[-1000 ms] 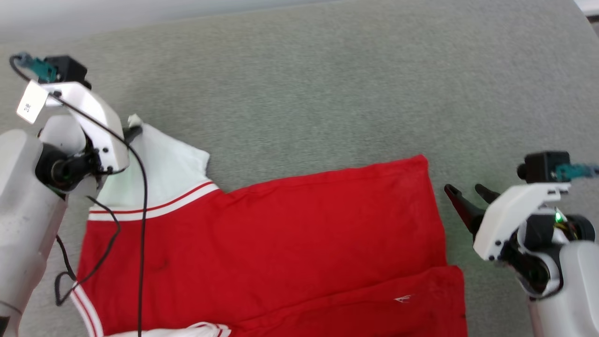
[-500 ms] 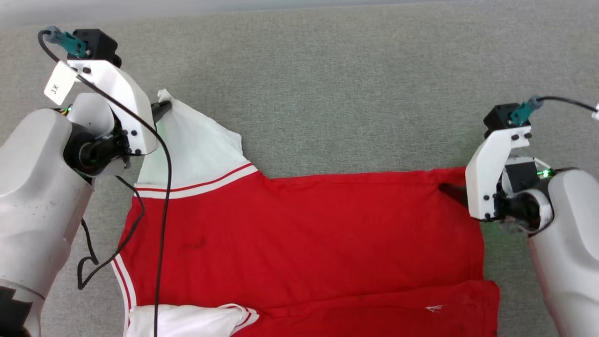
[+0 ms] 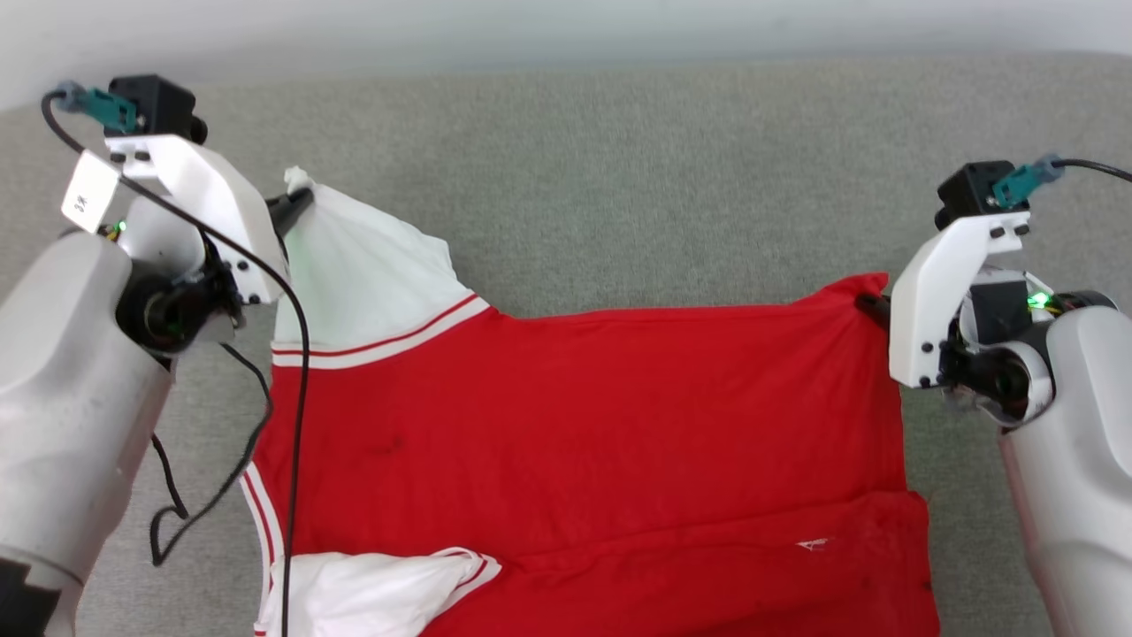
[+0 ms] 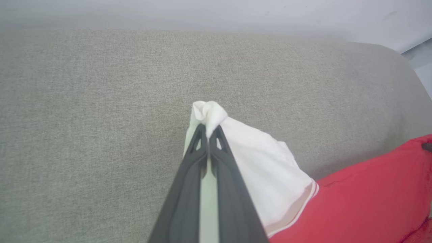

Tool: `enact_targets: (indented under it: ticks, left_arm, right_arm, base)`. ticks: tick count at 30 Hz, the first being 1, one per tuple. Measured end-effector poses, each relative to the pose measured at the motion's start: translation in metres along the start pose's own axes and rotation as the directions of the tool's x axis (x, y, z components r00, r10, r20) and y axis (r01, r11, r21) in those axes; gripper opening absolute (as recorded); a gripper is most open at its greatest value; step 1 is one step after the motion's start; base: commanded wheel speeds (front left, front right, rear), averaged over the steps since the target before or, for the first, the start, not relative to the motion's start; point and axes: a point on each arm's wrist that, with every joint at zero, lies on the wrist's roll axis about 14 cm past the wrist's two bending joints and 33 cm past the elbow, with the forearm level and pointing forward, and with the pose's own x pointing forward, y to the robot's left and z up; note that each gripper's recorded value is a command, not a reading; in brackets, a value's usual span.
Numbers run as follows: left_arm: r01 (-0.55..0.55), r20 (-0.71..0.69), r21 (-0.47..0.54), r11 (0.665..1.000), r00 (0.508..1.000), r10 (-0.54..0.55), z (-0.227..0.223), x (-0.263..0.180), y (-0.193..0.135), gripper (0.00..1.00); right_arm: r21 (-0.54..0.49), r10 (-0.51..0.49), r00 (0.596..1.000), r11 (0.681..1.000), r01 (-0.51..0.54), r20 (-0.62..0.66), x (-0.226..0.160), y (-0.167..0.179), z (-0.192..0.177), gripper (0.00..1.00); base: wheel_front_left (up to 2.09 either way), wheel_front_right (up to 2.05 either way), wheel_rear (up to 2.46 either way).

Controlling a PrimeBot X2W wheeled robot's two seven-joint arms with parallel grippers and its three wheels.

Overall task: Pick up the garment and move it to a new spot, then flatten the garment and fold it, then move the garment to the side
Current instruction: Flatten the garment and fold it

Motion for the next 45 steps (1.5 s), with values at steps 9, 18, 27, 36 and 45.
enact_targets:
  ticks: [9, 18, 27, 36, 45]
  left_arm:
    - [0.018, 0.117, -0.051, 0.999, 0.993, -0.012, -0.014, -0.045, -0.001, 0.0]
    - [-0.024, 0.087, -0.154, 0.988, 0.996, 0.038, -0.1, -0.096, 0.0, 0.0]
    - [-0.134, -0.078, -0.321, 0.938, 0.99, 0.115, -0.199, -0.139, -0.003, 0.0]
    - [-0.115, -0.09, -0.337, 0.934, 0.992, 0.09, -0.225, -0.152, -0.023, 1.0]
    - [-0.066, 0.292, -0.215, 0.974, 0.948, 0.128, -0.153, -0.159, -0.034, 1.0]
  right_arm:
    - [0.018, 0.009, 0.995, 1.0, -0.011, 0.098, -0.032, 0.004, -0.018, 0.0]
    - [0.076, 0.026, 0.995, 0.997, -0.034, 0.101, -0.057, 0.011, -0.079, 0.0]
    - [0.201, -0.002, 0.996, 0.979, -0.016, 0.088, -0.065, 0.003, -0.129, 0.0]
    - [0.225, -0.024, 0.977, 0.974, -0.024, 0.212, -0.073, 0.006, -0.135, 1.0]
    - [0.223, -0.098, 0.897, 0.975, 0.0, 0.431, -0.108, -0.004, -0.106, 1.0]
  base:
    - [0.0, 0.0, 0.0]
    - [0.0, 0.0, 0.0]
    - [0.0, 0.0, 0.0]
    - [0.0, 0.0, 0.0]
    - [0.0, 0.0, 0.0]
